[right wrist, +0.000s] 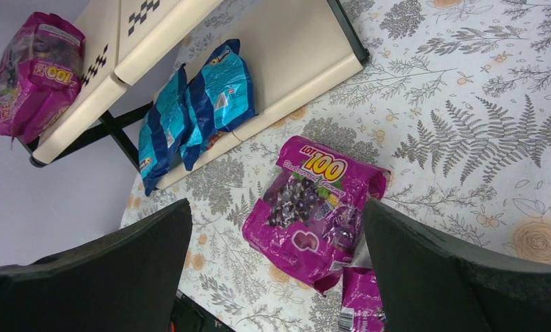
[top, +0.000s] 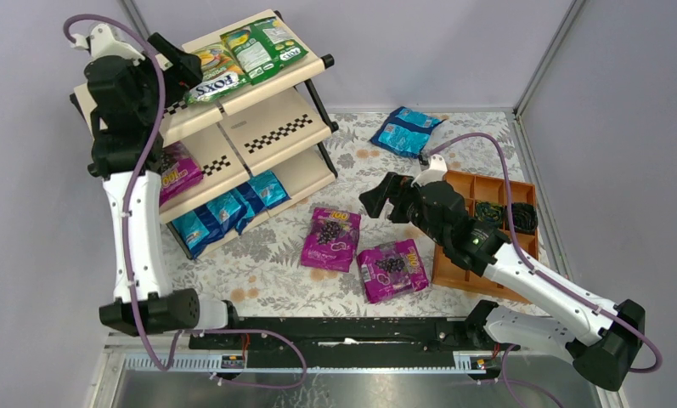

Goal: Place and organize the candy bags onto the shelf

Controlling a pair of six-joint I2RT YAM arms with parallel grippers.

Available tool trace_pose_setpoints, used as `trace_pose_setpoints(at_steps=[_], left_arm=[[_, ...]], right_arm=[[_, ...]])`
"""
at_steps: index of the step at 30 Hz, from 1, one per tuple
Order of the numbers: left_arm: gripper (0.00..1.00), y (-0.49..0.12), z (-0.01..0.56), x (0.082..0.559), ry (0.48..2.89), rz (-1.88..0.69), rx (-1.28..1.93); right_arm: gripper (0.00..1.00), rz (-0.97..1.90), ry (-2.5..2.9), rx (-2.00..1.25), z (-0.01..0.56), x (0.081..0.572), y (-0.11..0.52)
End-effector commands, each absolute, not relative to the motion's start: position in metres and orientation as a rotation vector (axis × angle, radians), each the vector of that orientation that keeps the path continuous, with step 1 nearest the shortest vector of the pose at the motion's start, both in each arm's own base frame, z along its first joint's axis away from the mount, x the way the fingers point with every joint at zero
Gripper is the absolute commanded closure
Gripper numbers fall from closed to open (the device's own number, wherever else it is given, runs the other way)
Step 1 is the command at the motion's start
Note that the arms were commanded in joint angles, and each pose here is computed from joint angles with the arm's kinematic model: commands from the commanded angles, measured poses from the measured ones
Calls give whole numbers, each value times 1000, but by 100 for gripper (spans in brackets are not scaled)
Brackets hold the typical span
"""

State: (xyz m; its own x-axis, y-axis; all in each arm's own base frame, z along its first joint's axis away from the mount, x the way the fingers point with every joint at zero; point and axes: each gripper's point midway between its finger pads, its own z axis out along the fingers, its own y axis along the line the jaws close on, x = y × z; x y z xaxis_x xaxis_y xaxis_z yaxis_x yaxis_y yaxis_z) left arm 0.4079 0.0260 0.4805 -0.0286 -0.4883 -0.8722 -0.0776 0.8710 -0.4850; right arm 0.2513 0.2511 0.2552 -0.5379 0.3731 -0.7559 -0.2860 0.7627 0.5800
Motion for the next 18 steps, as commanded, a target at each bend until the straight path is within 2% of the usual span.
trace_pose_setpoints(at_steps=[1,5,9,14,18], left_arm=[[1,0,571,335,1347,-423,-296],[1,-67,584,286,1279,-735,-18],[1,-139,556,246,1228,-1036,273],[1,-202,487,220,1320,-1120,447],[1,-230,421,204,1432,-1161,516]], right_arm=[[0,762,1971,18,250,252,242],[0,680,2019,-38,228,247,232],[0,597,2086,-116,205,239,222],[0,531,2168,-175,179,226,211],[0,512,2219,-166,157,219,205]])
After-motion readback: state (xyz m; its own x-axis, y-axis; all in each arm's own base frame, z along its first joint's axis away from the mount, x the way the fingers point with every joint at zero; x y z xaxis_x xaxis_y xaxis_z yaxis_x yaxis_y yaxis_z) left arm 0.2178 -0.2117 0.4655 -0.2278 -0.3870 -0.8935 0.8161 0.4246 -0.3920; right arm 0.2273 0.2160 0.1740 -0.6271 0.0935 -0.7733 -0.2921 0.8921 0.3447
